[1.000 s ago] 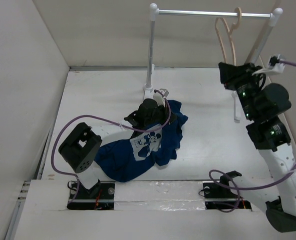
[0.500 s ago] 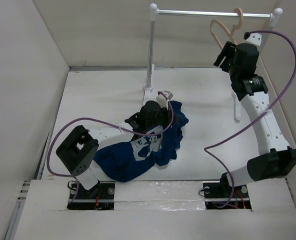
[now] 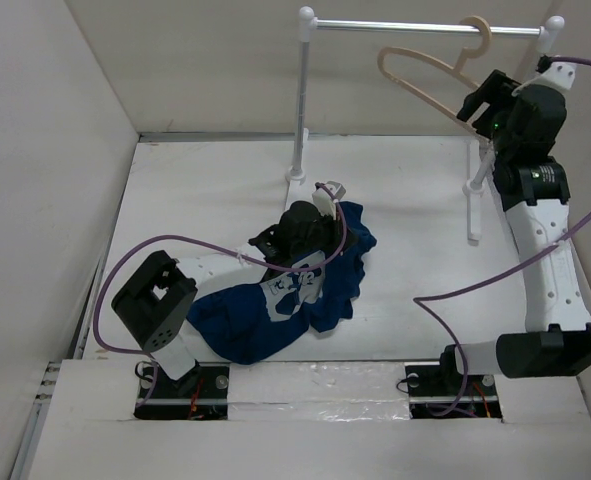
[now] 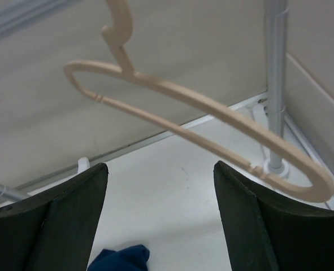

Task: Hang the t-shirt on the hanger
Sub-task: Pick up the hanger from the clothesline.

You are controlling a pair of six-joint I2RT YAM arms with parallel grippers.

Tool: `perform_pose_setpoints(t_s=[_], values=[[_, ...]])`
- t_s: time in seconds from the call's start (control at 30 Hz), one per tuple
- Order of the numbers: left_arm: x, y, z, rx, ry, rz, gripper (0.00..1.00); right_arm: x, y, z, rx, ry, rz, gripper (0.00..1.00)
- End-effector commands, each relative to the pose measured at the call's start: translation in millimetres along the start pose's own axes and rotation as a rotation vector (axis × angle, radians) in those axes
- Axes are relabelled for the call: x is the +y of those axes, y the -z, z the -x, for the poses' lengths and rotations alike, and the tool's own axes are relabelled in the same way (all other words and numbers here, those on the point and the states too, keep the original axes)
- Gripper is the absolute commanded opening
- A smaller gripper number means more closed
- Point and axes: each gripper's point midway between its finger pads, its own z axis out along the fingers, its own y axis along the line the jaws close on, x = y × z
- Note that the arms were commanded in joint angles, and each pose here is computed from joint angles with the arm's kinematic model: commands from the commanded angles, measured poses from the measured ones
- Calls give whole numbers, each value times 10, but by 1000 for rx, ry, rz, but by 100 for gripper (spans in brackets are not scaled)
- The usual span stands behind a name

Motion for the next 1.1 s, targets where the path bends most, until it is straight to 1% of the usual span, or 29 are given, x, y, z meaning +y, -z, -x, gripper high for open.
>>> perform_pose_setpoints(t_s=[0.0,0.03,0.13,0.2,0.23,0.3,0.33,0.37,0.4,0.47,0.5,0.53,0.57,0.7,0.73,0.8,0.83,0.9,0.93,1.0,1.07], values=[[-171,85,221,-66,-29,-58,0,-65,80,545,-148,-59,14,83],[-171,89,220,-66,-29,-58,0,-118,59,565,-156,-63,1,88],[-165,87,203,-63,-27,-58,0,-293,-84,600,-161,-76,-16,95],[-169,87,200,-62,-27,-61,0,-288,-223,557,-133,-78,20,95],[-175,95,203,-62,-27,-63,0,-322,-277,522,-116,-79,28,98],[-168,94,202,-64,-29,-60,0,-286,-345,513,-98,-70,59,98],[-177,101,211,-66,-29,-63,0,-350,-447,437,-73,-67,51,99],[-169,101,207,-66,-29,-60,0,-218,-449,356,-33,-62,129,98],[-172,101,214,-67,-31,-60,0,-177,-472,268,-8,-60,161,98],[-167,84,198,-62,-28,-61,0,-50,-462,201,7,-70,241,97],[-167,81,195,-59,-28,-61,0,-43,-461,173,12,-76,248,96],[-167,74,185,-57,-27,-63,0,-69,-479,86,28,-82,242,92],[-166,68,179,-55,-26,-64,0,-85,-470,88,19,-81,235,91],[-177,62,176,-53,-22,-70,0,-164,-515,34,4,-83,187,78],[-172,59,163,-49,-22,-70,0,-181,-529,29,4,-84,177,69],[-172,59,163,-49,-22,-70,0,-145,-558,-24,16,-83,180,61],[-176,63,168,-51,-22,-71,0,-117,-566,-44,22,-82,182,54],[-174,64,155,-48,-23,-73,0,-89,-575,-76,31,-77,178,50],[-177,64,159,-49,-21,-74,0,-64,-571,-94,35,-69,180,42],[-198,71,175,-52,-20,-81,0,-38,-555,-92,32,-57,176,35],[-199,73,166,-49,-20,-82,0,-7,-545,-81,26,-48,176,31]])
